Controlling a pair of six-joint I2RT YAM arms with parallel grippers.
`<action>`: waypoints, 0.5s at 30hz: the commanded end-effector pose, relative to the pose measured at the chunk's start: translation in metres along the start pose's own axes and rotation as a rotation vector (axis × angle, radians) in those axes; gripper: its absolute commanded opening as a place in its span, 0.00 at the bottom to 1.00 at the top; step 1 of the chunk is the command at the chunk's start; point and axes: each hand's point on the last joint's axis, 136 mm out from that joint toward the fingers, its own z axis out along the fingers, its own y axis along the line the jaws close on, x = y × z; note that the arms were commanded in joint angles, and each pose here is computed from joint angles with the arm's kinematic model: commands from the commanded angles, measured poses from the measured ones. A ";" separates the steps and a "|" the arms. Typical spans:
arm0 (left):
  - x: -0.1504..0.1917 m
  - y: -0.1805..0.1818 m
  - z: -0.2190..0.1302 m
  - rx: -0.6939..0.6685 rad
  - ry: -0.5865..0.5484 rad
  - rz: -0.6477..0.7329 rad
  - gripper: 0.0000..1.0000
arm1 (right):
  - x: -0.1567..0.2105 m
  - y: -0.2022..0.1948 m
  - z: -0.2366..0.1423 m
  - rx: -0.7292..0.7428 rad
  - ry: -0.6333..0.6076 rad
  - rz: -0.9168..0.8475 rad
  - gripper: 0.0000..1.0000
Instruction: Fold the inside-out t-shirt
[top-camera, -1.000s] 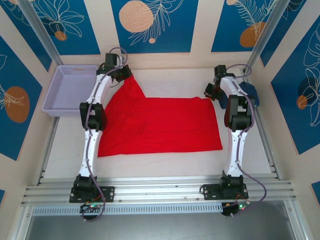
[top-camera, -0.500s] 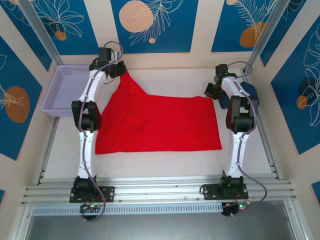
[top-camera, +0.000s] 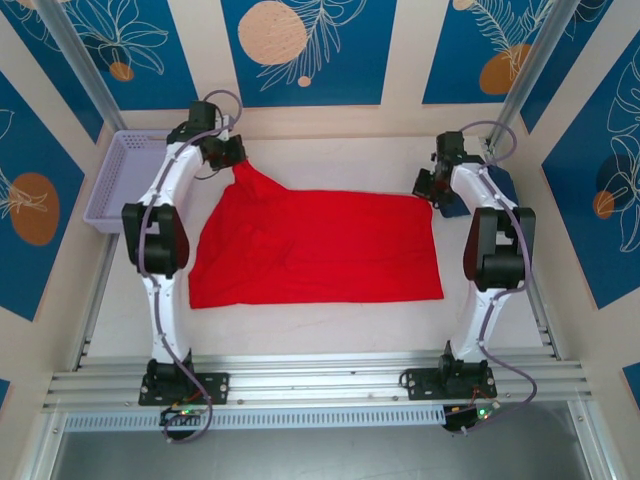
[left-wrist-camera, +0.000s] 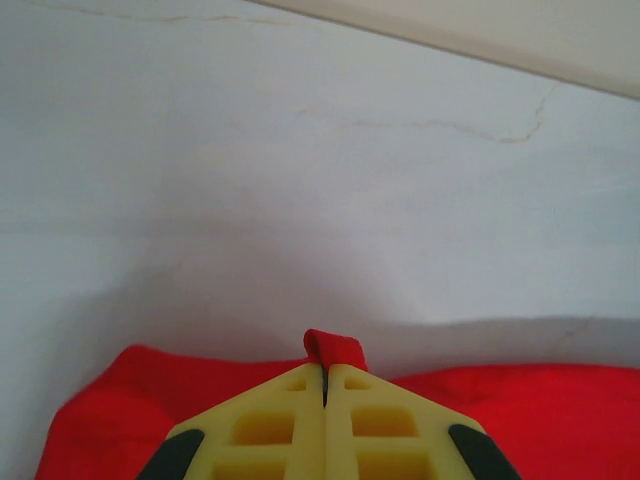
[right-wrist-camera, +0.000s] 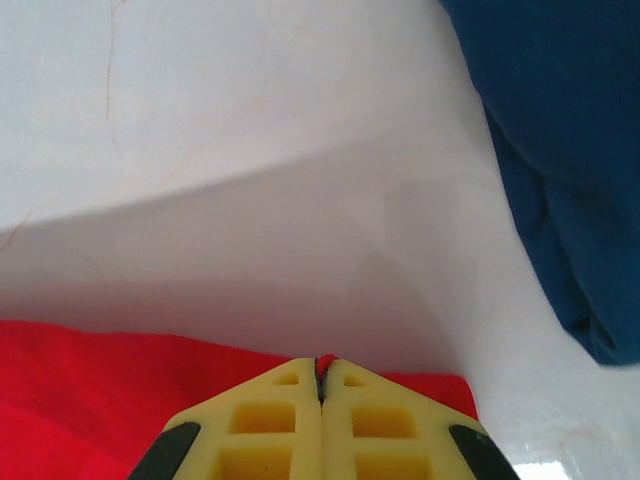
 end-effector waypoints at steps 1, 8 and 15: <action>-0.002 0.004 -0.039 -0.049 -0.051 0.038 0.00 | 0.004 -0.002 -0.017 0.017 -0.035 -0.032 0.04; 0.045 0.011 -0.065 -0.066 -0.042 -0.009 0.00 | 0.024 -0.008 -0.034 0.033 -0.049 -0.040 0.04; 0.072 0.016 -0.088 -0.090 -0.061 -0.042 0.00 | 0.046 -0.011 -0.044 0.042 -0.041 -0.044 0.04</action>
